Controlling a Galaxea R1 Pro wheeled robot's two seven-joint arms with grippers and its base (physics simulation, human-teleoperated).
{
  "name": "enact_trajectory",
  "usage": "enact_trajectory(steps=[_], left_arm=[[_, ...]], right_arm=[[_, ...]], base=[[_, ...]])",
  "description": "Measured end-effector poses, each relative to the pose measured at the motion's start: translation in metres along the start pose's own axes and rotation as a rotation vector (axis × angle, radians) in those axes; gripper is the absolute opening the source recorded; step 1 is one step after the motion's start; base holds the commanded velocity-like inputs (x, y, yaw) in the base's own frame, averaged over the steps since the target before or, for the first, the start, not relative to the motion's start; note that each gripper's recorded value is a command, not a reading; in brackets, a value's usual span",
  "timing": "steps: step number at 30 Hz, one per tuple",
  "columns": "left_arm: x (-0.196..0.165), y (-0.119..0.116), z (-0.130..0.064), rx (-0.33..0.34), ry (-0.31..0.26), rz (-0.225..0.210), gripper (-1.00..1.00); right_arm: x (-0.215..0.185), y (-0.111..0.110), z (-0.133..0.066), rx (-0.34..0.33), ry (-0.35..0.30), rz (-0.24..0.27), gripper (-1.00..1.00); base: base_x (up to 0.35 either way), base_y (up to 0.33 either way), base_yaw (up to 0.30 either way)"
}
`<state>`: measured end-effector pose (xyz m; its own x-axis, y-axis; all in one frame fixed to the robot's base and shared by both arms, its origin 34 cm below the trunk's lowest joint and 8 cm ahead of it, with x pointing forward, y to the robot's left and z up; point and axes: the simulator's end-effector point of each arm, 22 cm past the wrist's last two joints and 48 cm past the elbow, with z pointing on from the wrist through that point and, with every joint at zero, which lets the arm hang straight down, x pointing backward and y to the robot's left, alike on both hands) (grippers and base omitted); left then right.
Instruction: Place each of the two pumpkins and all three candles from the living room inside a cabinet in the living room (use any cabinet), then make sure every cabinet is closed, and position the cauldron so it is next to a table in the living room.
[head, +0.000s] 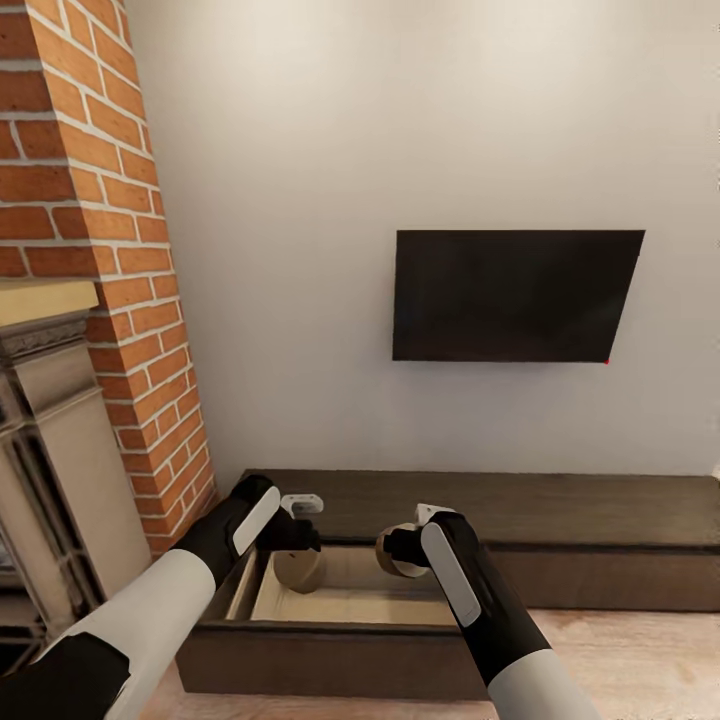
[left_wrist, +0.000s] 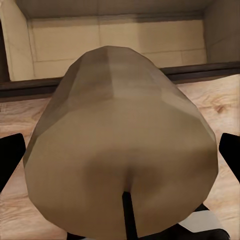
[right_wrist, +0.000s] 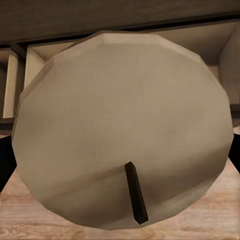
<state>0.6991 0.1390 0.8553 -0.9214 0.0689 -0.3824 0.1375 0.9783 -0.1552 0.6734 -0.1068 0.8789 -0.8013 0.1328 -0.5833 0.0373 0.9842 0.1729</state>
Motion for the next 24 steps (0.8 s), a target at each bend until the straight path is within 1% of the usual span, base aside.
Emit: enact_trajectory(steps=[6, 10, 15, 20, 24], left_arm=[[-0.0010, 0.0004, -0.0008, -0.002, -0.003, 0.002, -1.00], [-0.0011, 0.0006, -0.0010, -0.003, -0.003, 0.003, -1.00], [-0.0015, 0.0005, -0.0011, -0.005, -0.006, 0.004, -1.00], [-0.0028, 0.0003, -0.0010, -0.005, -0.011, 0.002, -1.00], [-0.0033, 0.0007, -0.0012, -0.009, -0.014, 0.004, -1.00]], right_arm=[[0.0000, 0.0002, -0.0001, -0.001, 0.000, 0.001, -1.00], [0.0001, 0.0004, -0.0001, -0.002, 0.000, 0.002, -1.00], [0.0002, 0.0011, -0.0004, -0.004, 0.000, 0.002, -1.00], [0.0001, 0.0016, -0.0003, -0.005, 0.000, 0.003, -1.00], [0.0003, 0.0014, -0.0005, -0.005, 0.000, 0.002, -1.00]], base=[[-0.016, 0.103, -0.018], [0.010, 0.215, -0.004], [0.113, 0.237, -0.001], [0.061, 0.080, 0.000], [0.177, 0.051, 0.000]])
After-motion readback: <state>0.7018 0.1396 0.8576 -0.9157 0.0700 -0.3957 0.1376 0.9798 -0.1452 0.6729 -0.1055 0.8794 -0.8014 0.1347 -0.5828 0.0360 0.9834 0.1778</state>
